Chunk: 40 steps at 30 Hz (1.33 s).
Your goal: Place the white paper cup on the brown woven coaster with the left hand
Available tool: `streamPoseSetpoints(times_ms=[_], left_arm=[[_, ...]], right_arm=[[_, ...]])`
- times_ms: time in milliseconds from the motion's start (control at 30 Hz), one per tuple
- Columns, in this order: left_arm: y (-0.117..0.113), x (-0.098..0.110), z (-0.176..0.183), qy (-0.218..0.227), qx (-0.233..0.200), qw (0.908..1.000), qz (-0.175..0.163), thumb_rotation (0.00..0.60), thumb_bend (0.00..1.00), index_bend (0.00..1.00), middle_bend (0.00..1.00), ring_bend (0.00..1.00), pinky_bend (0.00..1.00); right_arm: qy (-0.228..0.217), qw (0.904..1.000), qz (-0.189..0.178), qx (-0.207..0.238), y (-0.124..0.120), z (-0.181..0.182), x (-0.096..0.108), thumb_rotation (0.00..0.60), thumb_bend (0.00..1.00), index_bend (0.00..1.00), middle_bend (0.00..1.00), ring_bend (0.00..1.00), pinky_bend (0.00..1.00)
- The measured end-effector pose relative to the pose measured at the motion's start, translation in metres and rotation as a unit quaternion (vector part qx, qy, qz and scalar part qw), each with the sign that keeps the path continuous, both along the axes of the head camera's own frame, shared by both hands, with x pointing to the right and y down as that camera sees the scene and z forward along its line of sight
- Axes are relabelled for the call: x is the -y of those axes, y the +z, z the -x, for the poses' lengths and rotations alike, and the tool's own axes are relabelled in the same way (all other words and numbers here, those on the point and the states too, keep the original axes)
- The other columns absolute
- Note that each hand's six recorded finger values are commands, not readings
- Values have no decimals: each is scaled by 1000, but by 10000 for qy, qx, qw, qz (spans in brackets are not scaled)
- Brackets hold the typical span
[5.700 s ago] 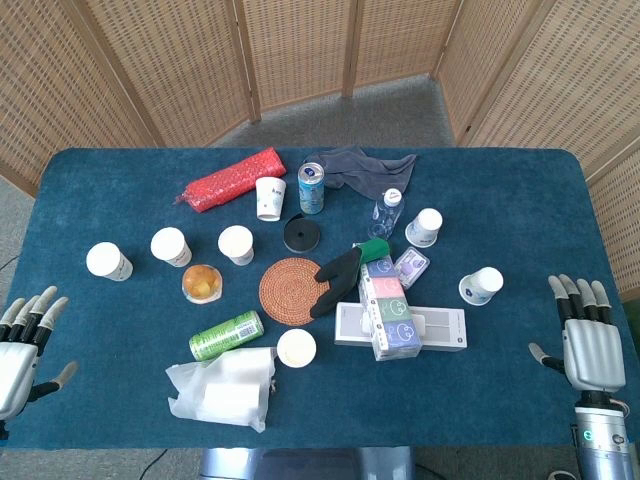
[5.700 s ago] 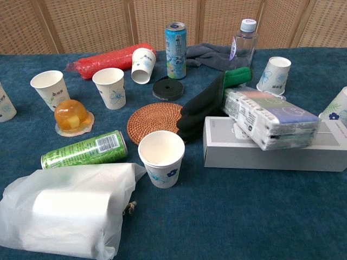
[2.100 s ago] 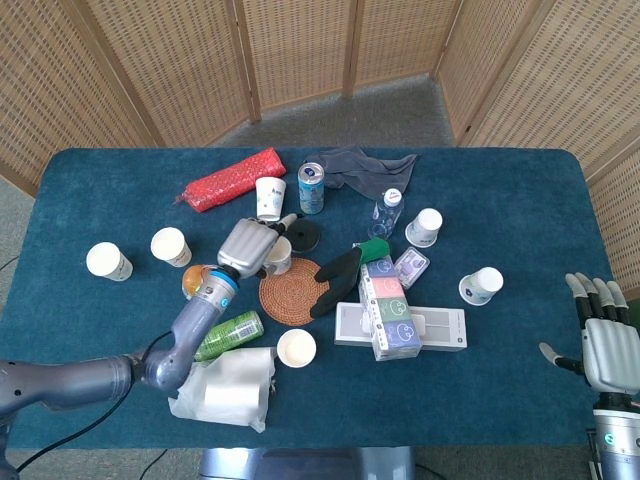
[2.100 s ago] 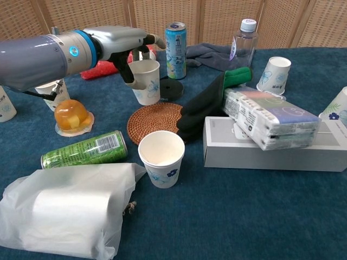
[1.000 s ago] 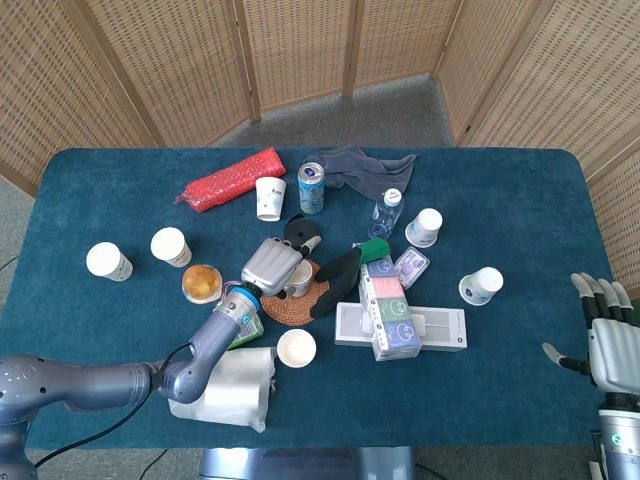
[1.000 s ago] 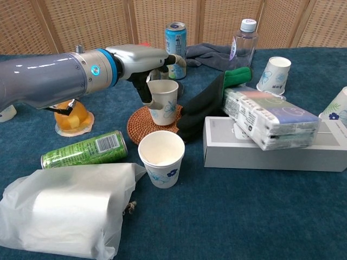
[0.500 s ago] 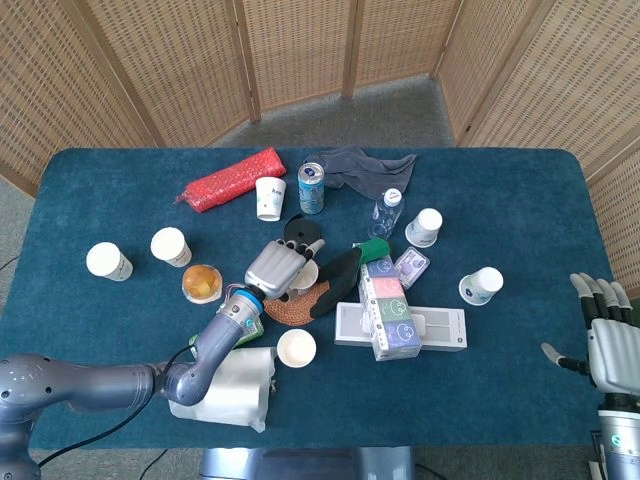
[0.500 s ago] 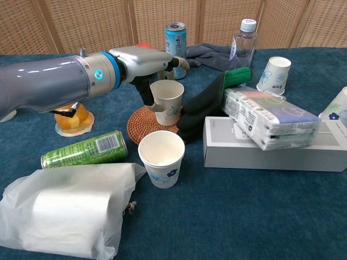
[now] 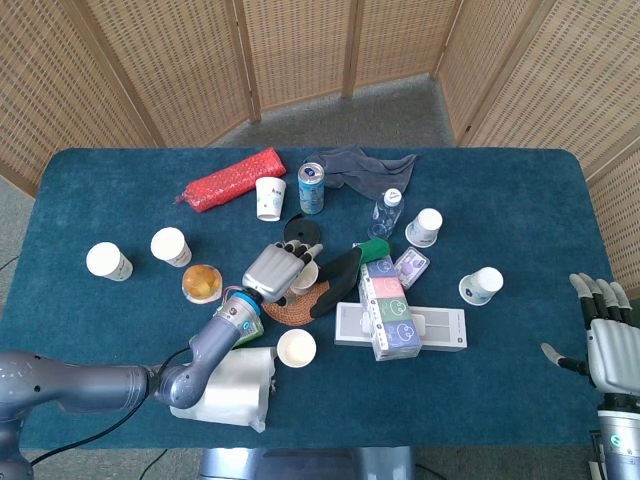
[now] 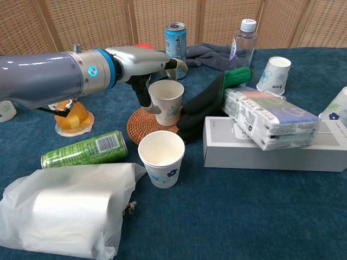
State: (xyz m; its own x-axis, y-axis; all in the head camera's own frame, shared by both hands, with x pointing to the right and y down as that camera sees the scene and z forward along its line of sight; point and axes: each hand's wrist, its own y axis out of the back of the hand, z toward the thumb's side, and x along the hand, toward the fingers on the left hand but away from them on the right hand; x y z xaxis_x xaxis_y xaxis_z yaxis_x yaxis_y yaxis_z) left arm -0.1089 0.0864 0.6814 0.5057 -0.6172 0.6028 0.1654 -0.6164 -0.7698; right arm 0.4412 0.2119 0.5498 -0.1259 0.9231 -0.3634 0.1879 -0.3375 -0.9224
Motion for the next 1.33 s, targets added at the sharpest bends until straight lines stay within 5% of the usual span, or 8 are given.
streamPoseSetpoints(times_ms=[267, 500, 733, 867, 1333], left_arm=[[-17, 7, 12, -72, -5, 9999, -156, 600, 295, 0, 0, 9, 271], [-40, 12, 40, -99, 27, 9985, -530, 600, 293, 0, 0, 0, 22], [-62, 7, 92, -268, -26, 9925, -1191, 600, 294, 0, 0, 0, 0], [-75, -6, 138, -531, -24, 9873, -1499, 600, 294, 0, 0, 0, 0], [-122, -77, 254, -1618, 31, 9705, -1785, 600, 296, 0, 0, 0, 0]], right_arm=[[-28, 10000, 28, -10, 1, 1, -1, 600, 23, 0, 0, 0, 0], [-57, 10000, 42, -57, 3, 3, -1, 600, 23, 0, 0, 0, 0], [-116, 9998, 90, -154, 6, 5, -3, 600, 23, 0, 0, 0, 0], [-198, 9994, 133, -240, 11, 10, -5, 600, 23, 0, 0, 0, 0], [-411, 9986, 41, -321, 13, 29, -7, 600, 24, 0, 0, 0, 0]])
